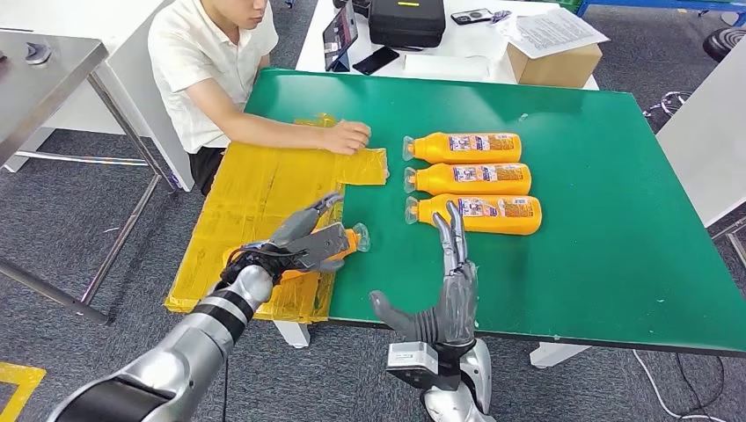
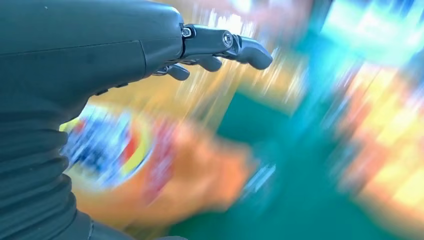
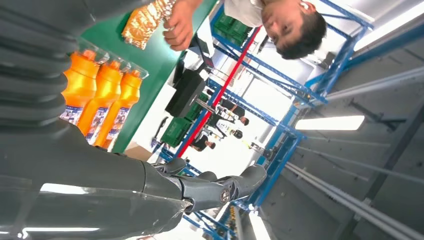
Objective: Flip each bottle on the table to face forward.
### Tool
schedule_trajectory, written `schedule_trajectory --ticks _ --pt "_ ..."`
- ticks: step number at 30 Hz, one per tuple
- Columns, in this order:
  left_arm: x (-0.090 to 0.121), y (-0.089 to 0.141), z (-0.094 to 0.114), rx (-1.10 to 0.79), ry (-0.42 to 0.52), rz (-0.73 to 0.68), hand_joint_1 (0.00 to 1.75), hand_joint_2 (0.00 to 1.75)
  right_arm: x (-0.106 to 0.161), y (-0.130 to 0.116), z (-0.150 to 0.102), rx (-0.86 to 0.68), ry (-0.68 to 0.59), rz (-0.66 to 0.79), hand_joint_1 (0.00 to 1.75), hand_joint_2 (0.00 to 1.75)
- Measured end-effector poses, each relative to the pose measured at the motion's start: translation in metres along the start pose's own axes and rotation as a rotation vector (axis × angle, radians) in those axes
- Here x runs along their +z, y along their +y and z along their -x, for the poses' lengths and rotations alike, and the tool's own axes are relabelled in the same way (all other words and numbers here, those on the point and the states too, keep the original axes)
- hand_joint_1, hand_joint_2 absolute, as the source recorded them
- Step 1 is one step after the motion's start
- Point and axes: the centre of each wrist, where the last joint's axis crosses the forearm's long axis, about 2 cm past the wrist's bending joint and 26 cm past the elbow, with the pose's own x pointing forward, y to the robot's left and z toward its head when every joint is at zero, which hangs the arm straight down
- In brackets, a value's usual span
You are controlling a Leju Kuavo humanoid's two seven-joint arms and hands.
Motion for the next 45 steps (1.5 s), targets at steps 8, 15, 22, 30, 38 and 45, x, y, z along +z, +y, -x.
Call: schedule_trajectory --ticks 8,15,22,30,38,45 --pt "0.032 -0.027 -0.041 0.014 -0.254 -0.411 0.00 1.75 0.014 -0.004 -0.001 0.043 0.004 -0.036 0.00 1.75" --pt "0.046 -0.030 -0.053 0.014 -0.314 -0.569 0.00 1.75 0.015 -0.006 0.000 0.063 0.008 -0.036 0.00 1.75" --pt "0.079 -0.051 -0.050 0.227 -0.257 -0.591 0.00 1.75 0.031 -0.024 0.020 0.208 0.144 -0.164 0.00 1.75" --pt "0.131 -0.093 -0.058 0.421 -0.218 -0.435 0.00 1.75 0.070 -0.129 0.089 0.545 0.307 -0.447 0.00 1.75" --pt "0.139 -0.094 -0.067 0.460 -0.255 -0.395 0.00 1.75 0.078 -0.180 0.104 0.687 0.367 -0.604 0.00 1.75" --pt "0.139 -0.094 -0.071 0.466 -0.278 -0.381 0.00 1.75 0.076 -0.195 0.109 0.745 0.353 -0.646 0.00 1.75"
